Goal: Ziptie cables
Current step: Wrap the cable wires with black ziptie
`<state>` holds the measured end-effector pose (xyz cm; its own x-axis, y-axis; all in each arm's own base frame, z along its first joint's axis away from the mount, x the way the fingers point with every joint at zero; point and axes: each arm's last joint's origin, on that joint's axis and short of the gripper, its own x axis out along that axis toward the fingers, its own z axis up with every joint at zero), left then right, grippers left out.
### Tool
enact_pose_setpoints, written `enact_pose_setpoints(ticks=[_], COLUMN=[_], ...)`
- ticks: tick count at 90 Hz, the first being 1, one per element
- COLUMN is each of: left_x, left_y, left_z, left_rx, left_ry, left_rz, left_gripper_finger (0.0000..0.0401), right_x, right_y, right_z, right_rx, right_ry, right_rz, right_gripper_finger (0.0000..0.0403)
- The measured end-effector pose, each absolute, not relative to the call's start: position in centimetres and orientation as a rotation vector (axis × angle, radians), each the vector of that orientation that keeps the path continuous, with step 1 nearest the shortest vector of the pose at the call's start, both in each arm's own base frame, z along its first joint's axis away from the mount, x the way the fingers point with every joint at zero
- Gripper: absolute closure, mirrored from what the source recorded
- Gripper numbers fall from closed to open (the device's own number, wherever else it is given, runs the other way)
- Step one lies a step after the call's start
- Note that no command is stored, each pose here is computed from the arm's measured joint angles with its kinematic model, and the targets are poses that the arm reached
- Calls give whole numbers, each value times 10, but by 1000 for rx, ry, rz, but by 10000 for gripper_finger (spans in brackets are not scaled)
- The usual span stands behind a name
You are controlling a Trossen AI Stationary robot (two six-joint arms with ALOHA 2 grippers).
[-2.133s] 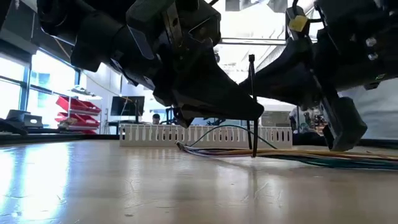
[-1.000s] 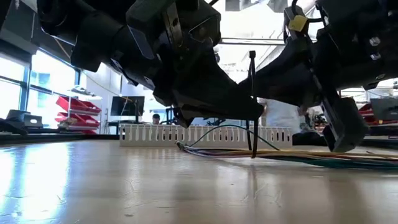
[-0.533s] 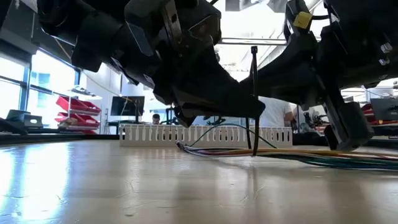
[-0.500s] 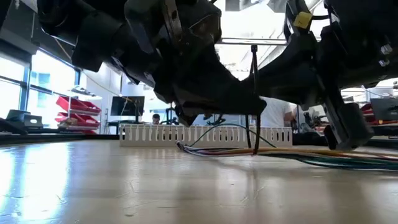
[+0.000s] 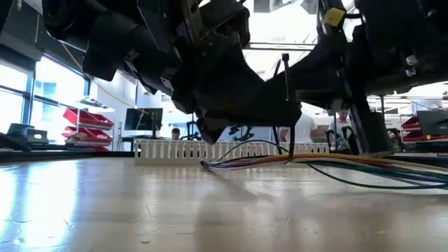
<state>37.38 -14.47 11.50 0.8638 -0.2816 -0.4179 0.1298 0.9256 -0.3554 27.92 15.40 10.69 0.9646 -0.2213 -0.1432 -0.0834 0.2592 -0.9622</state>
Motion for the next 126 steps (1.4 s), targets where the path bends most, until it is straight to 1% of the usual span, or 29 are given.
enact_pose_setpoints(ticks=[50,82,102,126], left_x=[373,373,373,373], left_y=[-144,-144,-144,-144], left_z=[113,113,113,113], left_rx=[-322,-322,-313,-312], left_ry=[493,494,493,493], left_rz=[-184,-185,-187,-188], left_gripper_finger=[401,401,401,401], right_x=[274,277,277,276], right_y=[163,155,154,153], right_z=[106,106,103,102], right_rx=[-1297,-1231,-1245,-1210], right_ry=[251,292,322,333], right_rz=[-61,-146,-143,-154], right_gripper_finger=[403,403,403,403])
